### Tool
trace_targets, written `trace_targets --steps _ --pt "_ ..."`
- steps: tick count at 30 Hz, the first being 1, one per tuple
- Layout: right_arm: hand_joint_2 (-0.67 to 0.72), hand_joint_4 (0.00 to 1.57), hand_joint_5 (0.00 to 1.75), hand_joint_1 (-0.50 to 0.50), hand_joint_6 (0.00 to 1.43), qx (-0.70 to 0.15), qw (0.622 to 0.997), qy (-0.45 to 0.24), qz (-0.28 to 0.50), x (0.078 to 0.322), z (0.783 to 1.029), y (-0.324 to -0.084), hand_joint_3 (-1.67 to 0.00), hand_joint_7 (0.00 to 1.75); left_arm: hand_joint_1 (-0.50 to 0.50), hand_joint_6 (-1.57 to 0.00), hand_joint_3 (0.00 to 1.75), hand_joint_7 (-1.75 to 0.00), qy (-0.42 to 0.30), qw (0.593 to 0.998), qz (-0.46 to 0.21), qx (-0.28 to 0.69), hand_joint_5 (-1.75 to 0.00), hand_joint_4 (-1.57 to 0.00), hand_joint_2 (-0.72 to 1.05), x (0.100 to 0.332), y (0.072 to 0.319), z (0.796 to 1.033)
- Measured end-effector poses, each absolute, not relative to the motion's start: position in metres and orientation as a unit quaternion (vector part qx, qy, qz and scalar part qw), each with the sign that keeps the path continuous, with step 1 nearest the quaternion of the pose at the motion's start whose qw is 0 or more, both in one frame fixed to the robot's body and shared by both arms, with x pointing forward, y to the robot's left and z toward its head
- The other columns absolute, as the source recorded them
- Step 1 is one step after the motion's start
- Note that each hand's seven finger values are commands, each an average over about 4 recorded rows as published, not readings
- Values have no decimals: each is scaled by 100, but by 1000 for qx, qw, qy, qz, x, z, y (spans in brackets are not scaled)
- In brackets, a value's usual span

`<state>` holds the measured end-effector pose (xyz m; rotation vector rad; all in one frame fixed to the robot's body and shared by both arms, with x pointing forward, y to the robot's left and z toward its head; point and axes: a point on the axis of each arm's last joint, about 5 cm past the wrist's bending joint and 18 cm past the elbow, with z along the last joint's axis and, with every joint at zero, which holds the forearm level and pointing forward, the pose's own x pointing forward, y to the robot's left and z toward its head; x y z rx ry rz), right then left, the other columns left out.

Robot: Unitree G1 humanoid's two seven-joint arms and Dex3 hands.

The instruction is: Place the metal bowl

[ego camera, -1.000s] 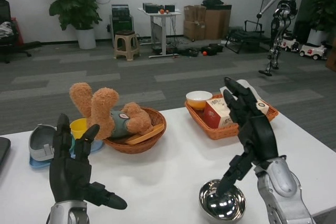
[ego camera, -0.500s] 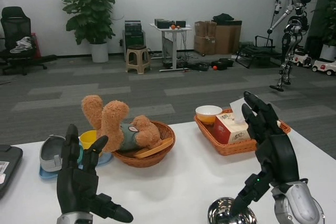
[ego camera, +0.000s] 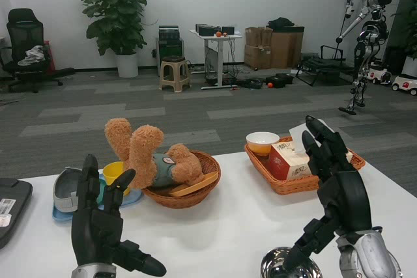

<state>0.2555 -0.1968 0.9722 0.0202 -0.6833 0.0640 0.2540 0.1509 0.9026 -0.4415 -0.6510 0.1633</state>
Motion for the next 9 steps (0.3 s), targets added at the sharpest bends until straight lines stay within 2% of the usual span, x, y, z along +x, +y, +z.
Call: trace_targets --steps 9 --pt "70 0 0 -42 0 21 941 -337 29 256 971 -196 0 40 -50 0 0 0 -321 918 78 -218 -103 -94 -72 254 150 904"
